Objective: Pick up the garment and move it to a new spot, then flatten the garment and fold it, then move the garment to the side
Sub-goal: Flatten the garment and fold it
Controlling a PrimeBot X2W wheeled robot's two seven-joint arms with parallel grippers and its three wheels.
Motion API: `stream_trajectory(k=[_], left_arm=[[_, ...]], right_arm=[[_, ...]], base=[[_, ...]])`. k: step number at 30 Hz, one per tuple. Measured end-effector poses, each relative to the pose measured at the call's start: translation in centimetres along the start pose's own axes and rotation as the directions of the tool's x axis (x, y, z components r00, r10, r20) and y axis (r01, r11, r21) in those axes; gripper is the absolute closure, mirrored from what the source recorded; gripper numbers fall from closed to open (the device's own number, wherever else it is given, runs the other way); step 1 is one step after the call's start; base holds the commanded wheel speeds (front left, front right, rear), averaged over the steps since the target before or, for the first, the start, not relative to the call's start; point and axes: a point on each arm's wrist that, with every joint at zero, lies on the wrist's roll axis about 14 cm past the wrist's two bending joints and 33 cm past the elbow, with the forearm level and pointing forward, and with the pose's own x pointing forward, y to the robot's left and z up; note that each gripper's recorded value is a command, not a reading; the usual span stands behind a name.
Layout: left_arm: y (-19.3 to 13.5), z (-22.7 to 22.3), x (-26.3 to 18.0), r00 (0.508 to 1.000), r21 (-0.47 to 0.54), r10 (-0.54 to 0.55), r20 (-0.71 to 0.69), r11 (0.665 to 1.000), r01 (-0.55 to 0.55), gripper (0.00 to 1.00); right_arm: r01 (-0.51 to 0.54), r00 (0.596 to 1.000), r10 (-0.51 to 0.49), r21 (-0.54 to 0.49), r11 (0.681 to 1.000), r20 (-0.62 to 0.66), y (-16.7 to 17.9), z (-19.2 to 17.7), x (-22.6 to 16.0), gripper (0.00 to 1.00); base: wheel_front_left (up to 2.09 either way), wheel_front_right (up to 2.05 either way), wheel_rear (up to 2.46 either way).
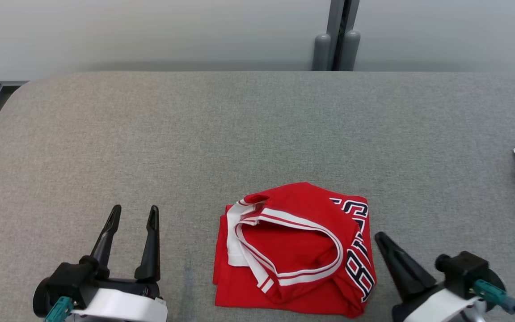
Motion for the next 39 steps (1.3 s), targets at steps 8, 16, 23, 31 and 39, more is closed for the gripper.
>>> stream_trajectory(k=[8, 16, 23, 31, 39], left_arm=[[0.4, -0.4, 0.3, 1.0, -0.009, 0.017, -0.007, 1.0, -0.017, 0.0], [1.0, -1.0, 0.3, 0.999, -0.017, 0.043, -0.02, 0.999, -0.044, 0.0], [1.3, -1.0, 0.6, 0.999, -0.017, 0.048, -0.015, 0.999, -0.049, 0.0], [1.6, -1.1, 0.4, 0.998, -0.018, 0.056, -0.019, 0.998, -0.056, 0.0], [1.7, -1.0, 0.3, 0.998, -0.024, 0.064, -0.015, 0.998, -0.064, 0.0]], right_arm=[[-0.104, 0.989, 0.107, 0.034, 0.994, -0.107, 2.6, -3.4, 1.8, 1.0], [-0.101, 0.973, 0.109, 0.049, 0.994, -0.204, 2.0, -6.3, 2.0, 1.0], [-0.168, 0.95, 0.177, 0.057, 0.984, -0.257, 4.0, -7.7, 2.4, 1.0], [-0.267, 0.929, 0.278, 0.076, 0.961, -0.243, 7.1, -7.1, 3.3, 1.0], [-0.368, 0.902, 0.376, 0.077, 0.926, -0.213, 10.3, -6.1, 4.3, 1.0]], base=[[0.0, 0.0, 0.0], [0.0, 0.0, 0.0], [0.0, 0.0, 0.0], [0.0, 0.0, 0.0], [0.0, 0.0, 0.0]])
